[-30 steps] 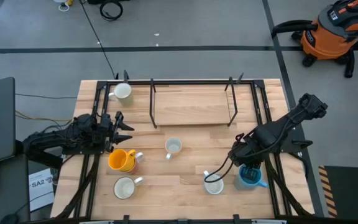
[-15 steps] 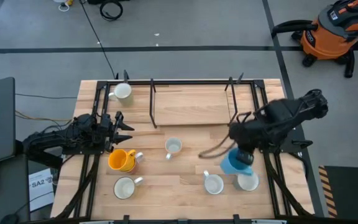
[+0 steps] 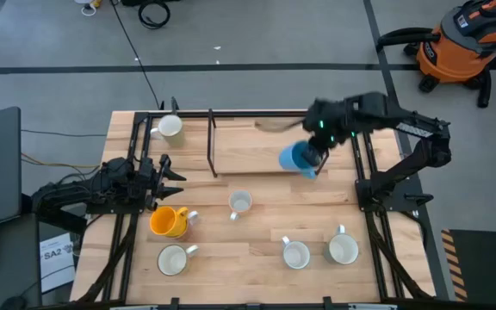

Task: Place coffee mugs
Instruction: Put the blue mug on the shelf

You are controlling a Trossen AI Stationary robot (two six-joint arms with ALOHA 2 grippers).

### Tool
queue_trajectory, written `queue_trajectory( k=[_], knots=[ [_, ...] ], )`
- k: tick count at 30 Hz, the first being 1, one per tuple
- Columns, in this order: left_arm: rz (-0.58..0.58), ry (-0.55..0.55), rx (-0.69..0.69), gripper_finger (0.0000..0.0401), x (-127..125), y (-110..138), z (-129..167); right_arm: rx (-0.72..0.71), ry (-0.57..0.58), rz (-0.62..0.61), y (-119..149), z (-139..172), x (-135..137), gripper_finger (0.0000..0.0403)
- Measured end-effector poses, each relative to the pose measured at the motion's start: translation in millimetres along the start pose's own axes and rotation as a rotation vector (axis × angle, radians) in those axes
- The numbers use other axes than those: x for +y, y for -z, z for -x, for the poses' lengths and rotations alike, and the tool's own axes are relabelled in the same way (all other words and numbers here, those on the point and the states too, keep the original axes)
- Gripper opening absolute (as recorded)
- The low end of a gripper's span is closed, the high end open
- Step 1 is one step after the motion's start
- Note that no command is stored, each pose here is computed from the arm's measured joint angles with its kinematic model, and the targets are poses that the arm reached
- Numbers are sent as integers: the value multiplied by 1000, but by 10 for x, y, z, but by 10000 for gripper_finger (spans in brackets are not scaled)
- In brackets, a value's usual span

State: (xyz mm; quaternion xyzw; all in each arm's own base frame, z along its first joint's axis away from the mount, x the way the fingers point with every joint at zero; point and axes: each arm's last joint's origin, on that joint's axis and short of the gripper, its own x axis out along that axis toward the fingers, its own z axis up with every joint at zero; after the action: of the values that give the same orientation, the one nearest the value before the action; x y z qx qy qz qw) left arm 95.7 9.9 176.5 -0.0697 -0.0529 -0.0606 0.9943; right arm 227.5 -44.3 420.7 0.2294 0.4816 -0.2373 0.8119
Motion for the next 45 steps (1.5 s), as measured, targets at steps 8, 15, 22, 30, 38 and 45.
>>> queue_trajectory(
  k=[8, 15, 22, 30, 38, 45],
  knots=[
    [0, 0, 0, 172, 0, 0, 0, -61, 121, 9, -316, -62, -637, 28],
    [0, 0, 0, 172, 0, 0, 0, 53, 111, 56, -557, -407, -1009, 29],
    [0, 0, 0, 172, 0, 0, 0, 205, 120, 142, -754, -918, -1301, 29],
    [0, 0, 1, 172, 0, 1, 0, 307, 127, 93, -832, -1275, -1575, 29],
    [0, -1, 0, 172, 0, -1, 0, 357, 132, 60, -842, -1427, -1765, 29],
    [0, 0, 1, 172, 0, 0, 0, 353, 142, 35, -851, -1457, -1868, 29]
  ],
)
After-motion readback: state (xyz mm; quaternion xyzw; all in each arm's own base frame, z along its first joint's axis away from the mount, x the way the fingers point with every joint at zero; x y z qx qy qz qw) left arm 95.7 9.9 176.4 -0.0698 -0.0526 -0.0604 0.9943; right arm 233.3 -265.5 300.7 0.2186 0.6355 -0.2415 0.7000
